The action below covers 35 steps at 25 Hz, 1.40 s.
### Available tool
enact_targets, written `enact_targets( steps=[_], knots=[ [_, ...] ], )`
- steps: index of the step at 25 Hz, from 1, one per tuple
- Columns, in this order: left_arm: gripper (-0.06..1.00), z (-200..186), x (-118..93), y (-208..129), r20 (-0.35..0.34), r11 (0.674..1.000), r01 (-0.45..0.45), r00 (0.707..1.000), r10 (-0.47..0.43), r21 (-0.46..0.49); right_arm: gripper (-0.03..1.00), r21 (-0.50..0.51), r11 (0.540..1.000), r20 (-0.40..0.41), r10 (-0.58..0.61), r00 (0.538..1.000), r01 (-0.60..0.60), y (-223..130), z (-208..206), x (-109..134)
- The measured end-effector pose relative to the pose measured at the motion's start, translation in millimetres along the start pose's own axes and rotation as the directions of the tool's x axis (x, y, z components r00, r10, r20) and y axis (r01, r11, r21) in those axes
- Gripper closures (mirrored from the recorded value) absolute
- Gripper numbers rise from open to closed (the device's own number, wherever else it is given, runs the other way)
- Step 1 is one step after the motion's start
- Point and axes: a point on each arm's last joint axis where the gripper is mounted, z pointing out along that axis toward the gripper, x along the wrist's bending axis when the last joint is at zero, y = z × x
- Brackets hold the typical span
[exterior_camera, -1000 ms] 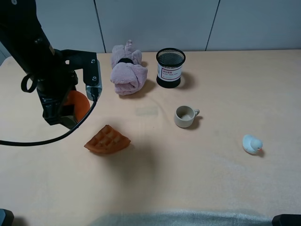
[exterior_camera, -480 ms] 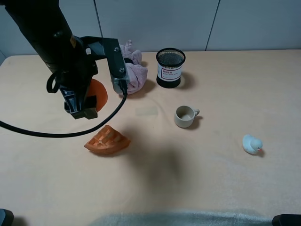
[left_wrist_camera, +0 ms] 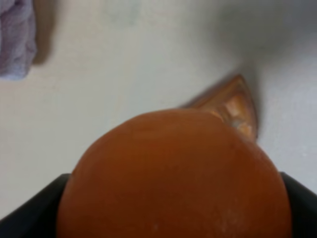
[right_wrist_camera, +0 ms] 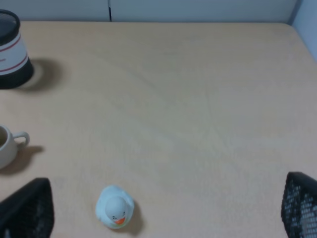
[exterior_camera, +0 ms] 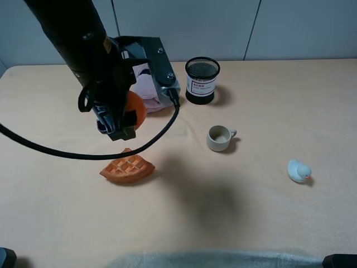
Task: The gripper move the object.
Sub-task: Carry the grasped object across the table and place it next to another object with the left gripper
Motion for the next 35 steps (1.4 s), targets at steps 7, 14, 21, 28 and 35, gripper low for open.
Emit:
enact_targets(
  steps=[7, 14, 21, 28, 35],
  knots=[
    [0.21, 18, -12, 34, 0.053, 0.997, -0.048, 0.998, 0.045, 0.065, 0.28, 0.0, 1.0, 0.0, 0.0, 1.0, 0.0, 0, 0, 0],
    [0.21, 30, -25, 64, 0.071, 0.993, -0.104, 0.993, 0.099, 0.06, 0.28, 0.0, 1.0, 0.0, 0.0, 1.0, 0.0, 0, 0, 0],
    [0.21, 40, -34, 85, 0.092, 0.99, -0.127, 0.988, 0.122, 0.06, 0.28, 0.0, 1.0, 0.0, 0.0, 1.0, 0.0, 0, 0, 0],
    [0.21, 54, -45, 106, 0.114, 0.987, -0.152, 0.983, 0.145, 0.054, 0.28, 0.0, 1.0, 0.0, 0.0, 1.0, 0.0, 0, 0, 0],
    [0.21, 69, -61, 127, 0.135, 0.983, -0.181, 0.975, 0.174, 0.04, 0.28, 0.0, 1.0, 0.0, 0.0, 1.0, 0.0, 0, 0, 0]
  ],
)
